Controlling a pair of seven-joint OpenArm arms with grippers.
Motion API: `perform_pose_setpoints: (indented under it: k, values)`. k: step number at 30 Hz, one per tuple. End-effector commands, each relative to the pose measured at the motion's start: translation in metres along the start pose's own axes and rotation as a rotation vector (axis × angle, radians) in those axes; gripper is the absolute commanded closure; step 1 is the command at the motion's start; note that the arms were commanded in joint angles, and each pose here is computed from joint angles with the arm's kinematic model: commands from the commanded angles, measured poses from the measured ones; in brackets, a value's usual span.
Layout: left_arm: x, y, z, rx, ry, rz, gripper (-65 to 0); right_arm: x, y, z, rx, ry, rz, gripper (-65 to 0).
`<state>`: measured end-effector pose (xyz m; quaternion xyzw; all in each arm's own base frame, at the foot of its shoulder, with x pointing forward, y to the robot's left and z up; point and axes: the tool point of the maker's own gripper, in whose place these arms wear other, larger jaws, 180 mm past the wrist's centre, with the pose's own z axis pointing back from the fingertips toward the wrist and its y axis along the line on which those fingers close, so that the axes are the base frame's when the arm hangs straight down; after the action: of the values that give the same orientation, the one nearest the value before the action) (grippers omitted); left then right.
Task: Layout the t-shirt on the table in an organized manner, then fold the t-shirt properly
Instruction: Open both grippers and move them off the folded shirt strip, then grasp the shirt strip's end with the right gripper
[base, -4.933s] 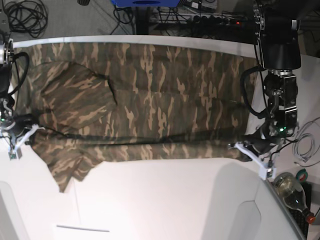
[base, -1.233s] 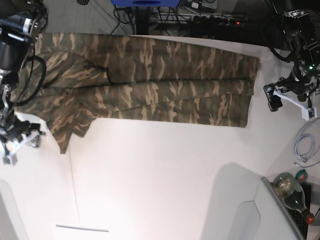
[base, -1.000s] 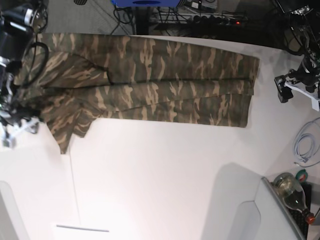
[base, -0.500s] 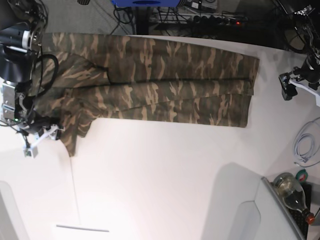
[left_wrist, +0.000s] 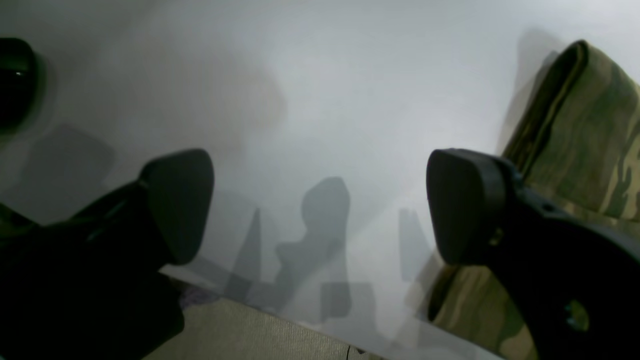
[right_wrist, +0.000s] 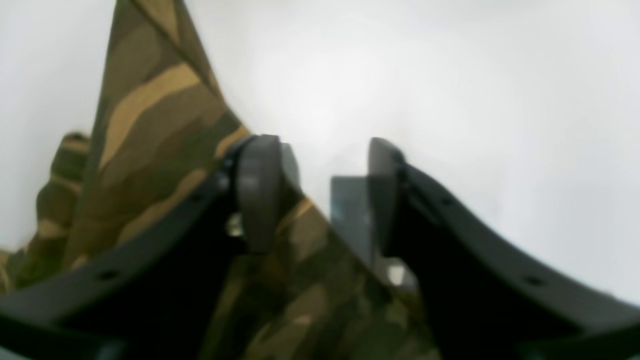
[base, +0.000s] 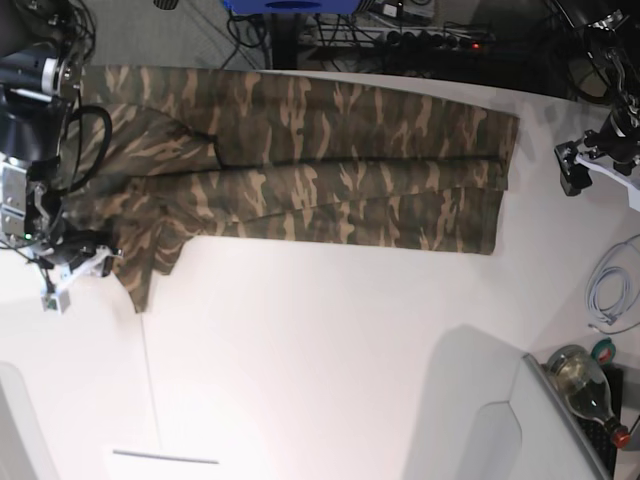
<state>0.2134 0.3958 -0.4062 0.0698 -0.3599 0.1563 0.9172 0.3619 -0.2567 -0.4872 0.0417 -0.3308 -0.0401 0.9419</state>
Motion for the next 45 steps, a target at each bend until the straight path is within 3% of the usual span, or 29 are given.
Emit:
perform_pose_setpoints:
  k: [1, 4, 11, 15, 17, 19, 21, 22, 24, 27, 34, 39, 45]
  values:
    - [0.018, 0.006, 0.004, 0.009, -0.049, -0.015, -65.0, 0.031, 0.005, 0.006, 0.006, -0.090, 0.011, -36.9]
    - [0.018, 0.006, 0.004, 0.009, -0.049, -0.015, -65.0, 0.047, 0.018, 0.013, 0.019, -0.145, 0.041, -46.2]
    - [0.018, 0.006, 0.004, 0.009, -0.049, -0.016, -65.0, 0.022, 0.026, -0.005, 0.044, -0.059, -0.004, -46.7]
    - [0.017, 0.007, 0.004, 0.012, -0.048, -0.016, -65.0, 0.020, 0.023, -0.006, 0.040, -0.071, -0.010, -46.1]
    - [0.017, 0.007, 0.004, 0.012, -0.048, -0.016, -65.0, 0.018, 0.022, -0.007, 0.039, -0.066, -0.012, -39.8]
    - [0.017, 0.007, 0.004, 0.010, -0.048, -0.017, -65.0, 0.018, 0.022, -0.007, 0.039, -0.066, -0.012, -23.4]
    - [0.018, 0.007, 0.004, 0.010, -0.049, -0.017, -65.0, 0.020, 0.022, -0.005, 0.038, -0.071, -0.009, -2.0]
    - [0.018, 0.007, 0.004, 0.010, -0.049, -0.017, -65.0, 0.023, 0.021, -0.003, 0.036, -0.077, -0.008, 0.0]
    - [0.018, 0.007, 0.004, 0.010, -0.049, -0.017, -65.0, 0.020, 0.021, 0.004, 0.030, -0.071, 0.009, -2.7]
    - [0.019, 0.010, 0.005, 0.015, -0.048, -0.027, -65.0, 0.030, 0.023, 0.028, 0.010, -0.094, 0.079, 0.0]
    - [0.021, 0.010, 0.005, 0.015, -0.053, -0.027, -65.0, 0.006, 0.042, 0.081, -0.018, -0.026, 0.177, -0.5]
    - [0.022, 0.007, 0.004, 0.009, -0.051, -0.032, -65.0, -0.022, 0.043, 0.107, -0.045, -0.005, 0.142, -0.2]
    - [0.022, 0.006, 0.004, 0.008, -0.052, -0.032, -65.0, -0.059, 0.036, 0.117, -0.064, 0.036, 0.079, -0.2]
